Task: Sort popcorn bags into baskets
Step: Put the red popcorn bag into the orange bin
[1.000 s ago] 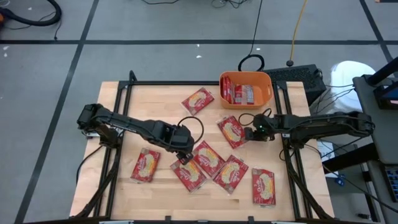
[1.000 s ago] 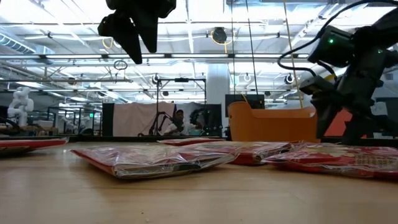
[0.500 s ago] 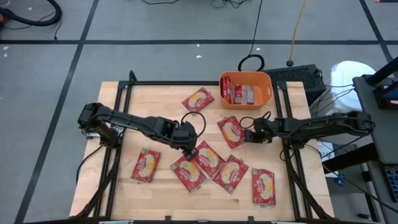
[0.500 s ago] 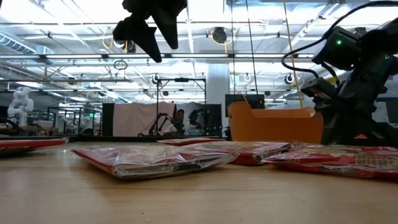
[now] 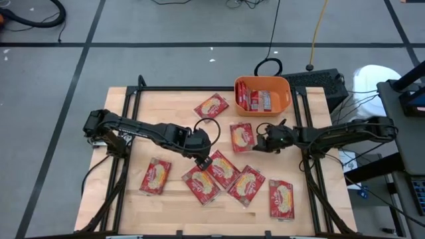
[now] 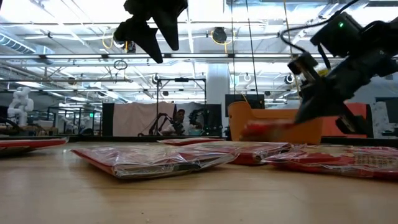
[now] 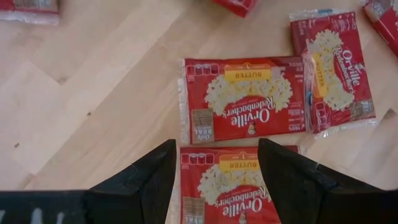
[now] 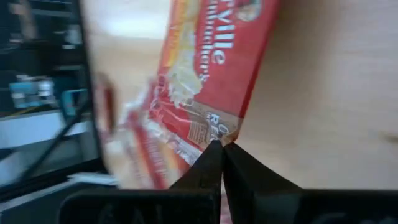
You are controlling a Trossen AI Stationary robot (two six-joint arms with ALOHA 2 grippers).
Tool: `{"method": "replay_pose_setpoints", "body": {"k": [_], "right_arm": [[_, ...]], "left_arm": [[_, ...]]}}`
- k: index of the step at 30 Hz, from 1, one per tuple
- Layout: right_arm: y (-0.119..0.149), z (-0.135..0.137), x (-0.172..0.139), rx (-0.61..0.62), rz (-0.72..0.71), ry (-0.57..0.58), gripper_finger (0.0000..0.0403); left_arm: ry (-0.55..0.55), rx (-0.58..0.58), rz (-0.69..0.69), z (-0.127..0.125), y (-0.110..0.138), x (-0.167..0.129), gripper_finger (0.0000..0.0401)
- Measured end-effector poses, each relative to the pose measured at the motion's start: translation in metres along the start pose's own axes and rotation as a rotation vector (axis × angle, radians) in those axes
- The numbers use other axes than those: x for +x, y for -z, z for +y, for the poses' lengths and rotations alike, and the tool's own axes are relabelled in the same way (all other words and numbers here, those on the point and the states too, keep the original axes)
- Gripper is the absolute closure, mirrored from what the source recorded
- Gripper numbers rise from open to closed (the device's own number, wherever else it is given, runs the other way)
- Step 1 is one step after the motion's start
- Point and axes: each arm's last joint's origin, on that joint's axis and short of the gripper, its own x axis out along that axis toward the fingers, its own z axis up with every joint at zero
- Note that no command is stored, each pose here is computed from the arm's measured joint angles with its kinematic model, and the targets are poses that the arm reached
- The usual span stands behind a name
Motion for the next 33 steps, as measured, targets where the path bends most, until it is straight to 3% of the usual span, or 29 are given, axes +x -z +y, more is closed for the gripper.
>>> {"method": "replay_pose_setpoints", "body": {"k": [6, 13, 20, 24, 28, 30, 33], "right_arm": [[0.010, 0.023, -0.001, 0.051, -0.011, -0.142, 0.0402], [0.016, 0.060, -0.007, 0.050, -0.091, -0.248, 0.0403], [0.016, 0.084, -0.013, 0.050, -0.121, -0.202, 0.0403], [0.016, 0.089, -0.015, 0.057, -0.120, -0.209, 0.0403], [0.016, 0.092, -0.015, 0.085, -0.114, -0.229, 0.0403], [0.016, 0.092, -0.016, 0.090, -0.110, -0.235, 0.0403], [0.014, 0.092, -0.016, 0.099, -0.098, -0.235, 0.0403]], "left_arm": [[0.009, 0.068, -0.083, -0.005, -0.003, -0.001, 0.0171], [0.099, 0.151, -0.175, -0.017, -0.009, -0.003, 0.0171], [0.203, 0.281, -0.350, -0.030, -0.022, -0.009, 0.0153], [0.155, 0.349, -0.461, -0.033, -0.028, -0.011, 0.0099], [0.040, 0.536, -0.561, -0.036, -0.034, -0.006, 0.0045], [0.016, 0.616, -0.572, -0.039, -0.035, 0.001, 0.0032], [0.008, 0.630, -0.545, -0.038, -0.039, 0.015, 0.0031]]}}
